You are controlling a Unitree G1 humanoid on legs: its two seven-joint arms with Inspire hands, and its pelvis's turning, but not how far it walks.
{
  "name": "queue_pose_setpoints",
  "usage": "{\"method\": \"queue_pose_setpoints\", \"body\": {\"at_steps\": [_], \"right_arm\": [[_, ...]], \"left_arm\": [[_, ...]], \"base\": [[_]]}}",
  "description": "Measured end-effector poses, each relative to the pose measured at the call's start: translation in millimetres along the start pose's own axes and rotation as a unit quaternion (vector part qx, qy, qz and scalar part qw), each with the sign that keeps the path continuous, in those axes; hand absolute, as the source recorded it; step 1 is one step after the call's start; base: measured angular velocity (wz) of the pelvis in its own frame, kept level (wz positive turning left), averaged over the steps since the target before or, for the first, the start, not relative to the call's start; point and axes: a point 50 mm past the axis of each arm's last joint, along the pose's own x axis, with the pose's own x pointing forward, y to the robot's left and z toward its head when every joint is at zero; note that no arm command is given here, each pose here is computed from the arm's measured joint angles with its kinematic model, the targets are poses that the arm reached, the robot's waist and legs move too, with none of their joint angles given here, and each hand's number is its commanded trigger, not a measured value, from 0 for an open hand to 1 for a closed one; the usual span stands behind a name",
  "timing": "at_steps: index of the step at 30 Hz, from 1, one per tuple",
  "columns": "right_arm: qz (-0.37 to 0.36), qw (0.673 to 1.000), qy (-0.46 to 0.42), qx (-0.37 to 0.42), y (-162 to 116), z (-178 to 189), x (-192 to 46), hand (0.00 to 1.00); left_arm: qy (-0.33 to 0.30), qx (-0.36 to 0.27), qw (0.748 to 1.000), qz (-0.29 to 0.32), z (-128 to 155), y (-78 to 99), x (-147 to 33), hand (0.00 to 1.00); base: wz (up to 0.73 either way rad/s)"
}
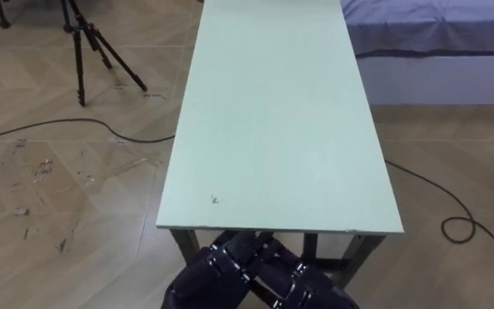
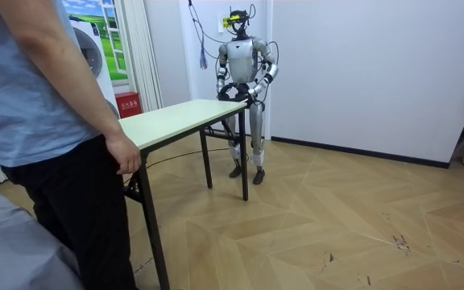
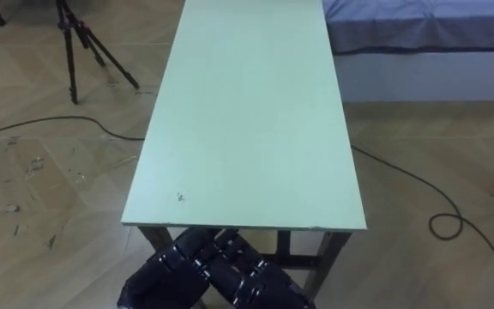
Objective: Move table with human
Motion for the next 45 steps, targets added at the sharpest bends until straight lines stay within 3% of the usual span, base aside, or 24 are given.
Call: {"method": "queue_pose_setpoints", "body": {"at_steps": [11, 15, 24, 37, 45], "right_arm": [[-0.030, 0.999, -0.015, 0.007, -1, 9, 9, 0.00], [-0.042, 0.999, -0.020, 0.016, -4, 9, 10, 0.00], [-0.072, 0.993, -0.075, 0.062, -17, 23, 8, 0.00], [-0.089, 0.983, -0.120, 0.109, -24, 28, 6, 0.00], [-0.093, 0.973, -0.157, 0.142, -26, 39, 4, 0.00]], "left_arm": [[-0.022, -0.005, 0.999, 0.045, 9, 9.5, 8.3, 0.00], [-0.053, -0.009, 0.994, 0.090, 22, 24.4, 8.9, 0.00], [-0.053, -0.024, 0.987, 0.148, 18, 42.9, 4.0, 0.00], [-0.050, -0.027, 0.984, 0.171, 16, 47.3, -0.7, 0.00], [-0.055, -0.053, 0.983, 0.169, 20, 38.8, 3.0, 0.00]], "base": [[0.00], [0.00], [0.00], [0.00], [-0.01]]}}
